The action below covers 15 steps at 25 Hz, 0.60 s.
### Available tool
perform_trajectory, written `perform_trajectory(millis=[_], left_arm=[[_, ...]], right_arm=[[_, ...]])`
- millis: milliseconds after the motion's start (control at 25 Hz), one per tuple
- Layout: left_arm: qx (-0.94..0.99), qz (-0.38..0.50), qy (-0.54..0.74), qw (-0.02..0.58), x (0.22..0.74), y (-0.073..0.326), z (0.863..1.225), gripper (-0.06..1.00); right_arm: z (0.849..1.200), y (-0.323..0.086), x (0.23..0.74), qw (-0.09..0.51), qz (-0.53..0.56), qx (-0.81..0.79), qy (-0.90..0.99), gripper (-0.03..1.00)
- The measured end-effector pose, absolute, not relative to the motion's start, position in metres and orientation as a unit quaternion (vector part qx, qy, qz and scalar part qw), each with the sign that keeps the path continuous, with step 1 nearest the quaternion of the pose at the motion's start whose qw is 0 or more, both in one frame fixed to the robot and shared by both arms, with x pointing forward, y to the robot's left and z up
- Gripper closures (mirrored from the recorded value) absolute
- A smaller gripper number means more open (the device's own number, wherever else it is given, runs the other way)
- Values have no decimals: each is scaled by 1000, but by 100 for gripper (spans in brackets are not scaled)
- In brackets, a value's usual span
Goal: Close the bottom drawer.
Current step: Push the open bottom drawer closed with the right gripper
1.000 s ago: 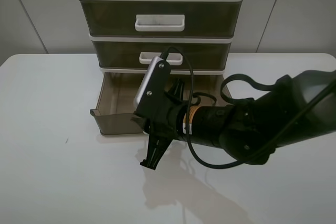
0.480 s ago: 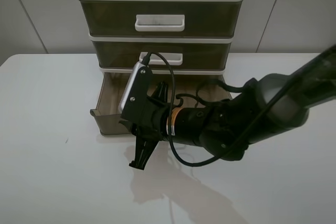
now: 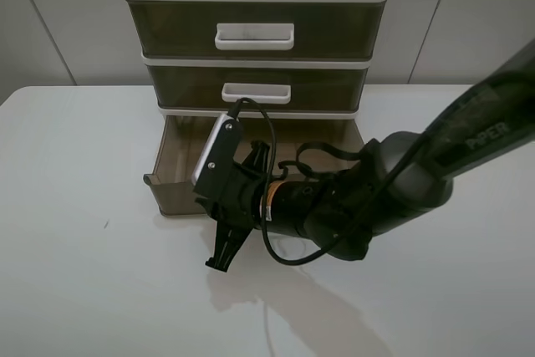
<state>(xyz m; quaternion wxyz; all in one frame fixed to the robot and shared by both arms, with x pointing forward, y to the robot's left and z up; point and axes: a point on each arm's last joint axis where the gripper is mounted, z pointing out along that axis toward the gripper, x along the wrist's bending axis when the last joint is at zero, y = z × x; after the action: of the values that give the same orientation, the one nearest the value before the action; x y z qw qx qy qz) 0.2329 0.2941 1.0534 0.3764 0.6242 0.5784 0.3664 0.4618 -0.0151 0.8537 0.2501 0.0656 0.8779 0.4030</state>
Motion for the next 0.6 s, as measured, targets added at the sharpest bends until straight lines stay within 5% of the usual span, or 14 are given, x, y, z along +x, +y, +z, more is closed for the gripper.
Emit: perform_trajectory(millis=[600], left_arm=[[624,366,578,376,233,294,1053,23]], right_arm=[[856,-16,479,268,411,126,862,96]])
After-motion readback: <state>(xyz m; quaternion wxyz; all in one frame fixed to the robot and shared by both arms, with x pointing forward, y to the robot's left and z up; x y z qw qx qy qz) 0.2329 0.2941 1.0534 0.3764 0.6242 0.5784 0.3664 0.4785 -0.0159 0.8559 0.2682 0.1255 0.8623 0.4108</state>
